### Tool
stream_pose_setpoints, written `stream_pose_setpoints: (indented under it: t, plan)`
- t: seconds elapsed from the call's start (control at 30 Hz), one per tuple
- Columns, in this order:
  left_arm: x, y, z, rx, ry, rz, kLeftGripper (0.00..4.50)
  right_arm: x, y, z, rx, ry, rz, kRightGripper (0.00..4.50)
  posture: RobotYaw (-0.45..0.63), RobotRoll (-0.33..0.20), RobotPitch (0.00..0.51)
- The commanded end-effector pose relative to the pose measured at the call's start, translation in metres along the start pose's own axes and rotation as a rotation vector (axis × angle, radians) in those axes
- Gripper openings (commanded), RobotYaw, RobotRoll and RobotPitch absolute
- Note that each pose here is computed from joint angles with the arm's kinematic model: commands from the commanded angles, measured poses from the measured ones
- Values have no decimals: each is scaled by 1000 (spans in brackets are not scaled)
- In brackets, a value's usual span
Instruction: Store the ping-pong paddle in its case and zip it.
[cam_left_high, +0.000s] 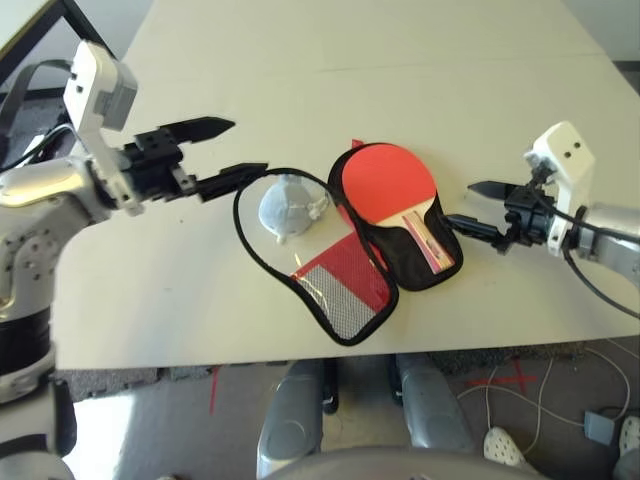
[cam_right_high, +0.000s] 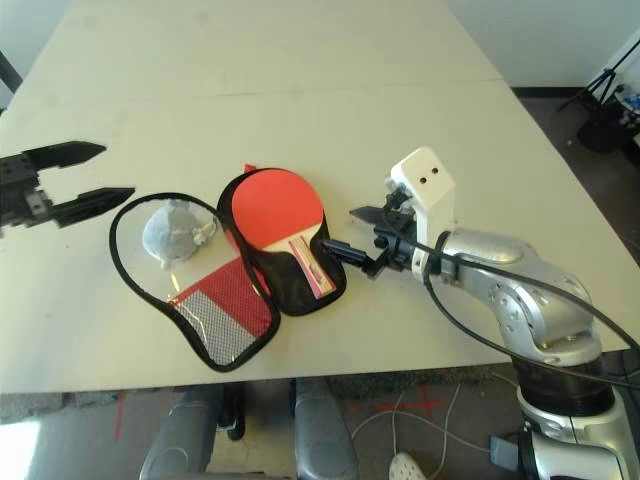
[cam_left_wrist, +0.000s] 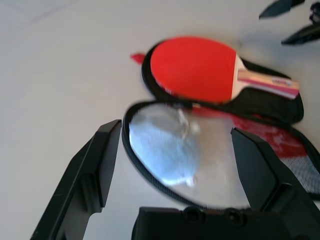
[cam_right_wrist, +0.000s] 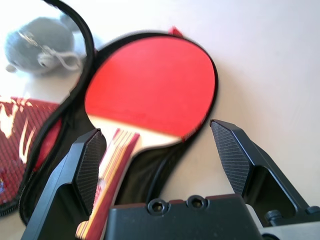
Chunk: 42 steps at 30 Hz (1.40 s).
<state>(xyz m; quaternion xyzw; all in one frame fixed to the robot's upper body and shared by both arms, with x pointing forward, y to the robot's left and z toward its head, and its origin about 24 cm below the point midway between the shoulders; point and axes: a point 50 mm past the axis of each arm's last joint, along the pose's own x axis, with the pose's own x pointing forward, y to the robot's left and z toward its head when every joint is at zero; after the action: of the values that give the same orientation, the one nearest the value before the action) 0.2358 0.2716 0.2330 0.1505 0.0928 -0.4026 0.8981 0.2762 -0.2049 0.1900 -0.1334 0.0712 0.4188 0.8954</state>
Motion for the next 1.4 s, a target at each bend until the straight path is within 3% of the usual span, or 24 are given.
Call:
stream_pose_setpoints:
  t: [0.03, 0.17, 0.5, 0.6, 0.7, 0.83, 0.97, 1.13, 1.27, 1.4]
  plan:
    - [-14, 2, -15, 11, 86, 42, 4500, 4, -6, -9, -33, -9, 33, 4478, 107, 0, 236]
    - [-17, -5, -37, 5, 184, 48, 4500, 4, -12, -15, -10, -17, 82, 4478, 117, 0, 234]
    - [13, -35, -44, -48, 151, -67, 4500, 6, -31, -18, 26, -46, -13, 4478, 101, 0, 225]
    - [23, -42, -40, -46, 133, -113, 4500, 6, -33, -19, 40, -45, -34, 4478, 94, 0, 226]
    - [44, -51, -14, 1, 51, -232, 4500, 5, -41, -24, 85, -17, -85, 4478, 87, 0, 225]
    - [60, -58, 1, 42, 13, -301, 4500, 6, -45, -26, 158, 2, -84, 4478, 80, 0, 223]
    - [93, -73, 20, 98, -96, -402, 4500, 5, -52, -27, 342, 20, -68, 4478, 70, 0, 224]
    - [137, -87, 39, 146, -229, -437, 4500, 0, -62, -24, 372, 16, -103, 4478, 60, 0, 223]
    - [167, -95, 45, 147, -291, -447, 4500, -8, -66, -21, 366, 42, -87, 4478, 41, 0, 222]
    - [183, -97, 36, 163, -288, -432, 4500, -18, -69, -17, 358, 61, -64, 4478, 32, 0, 220]
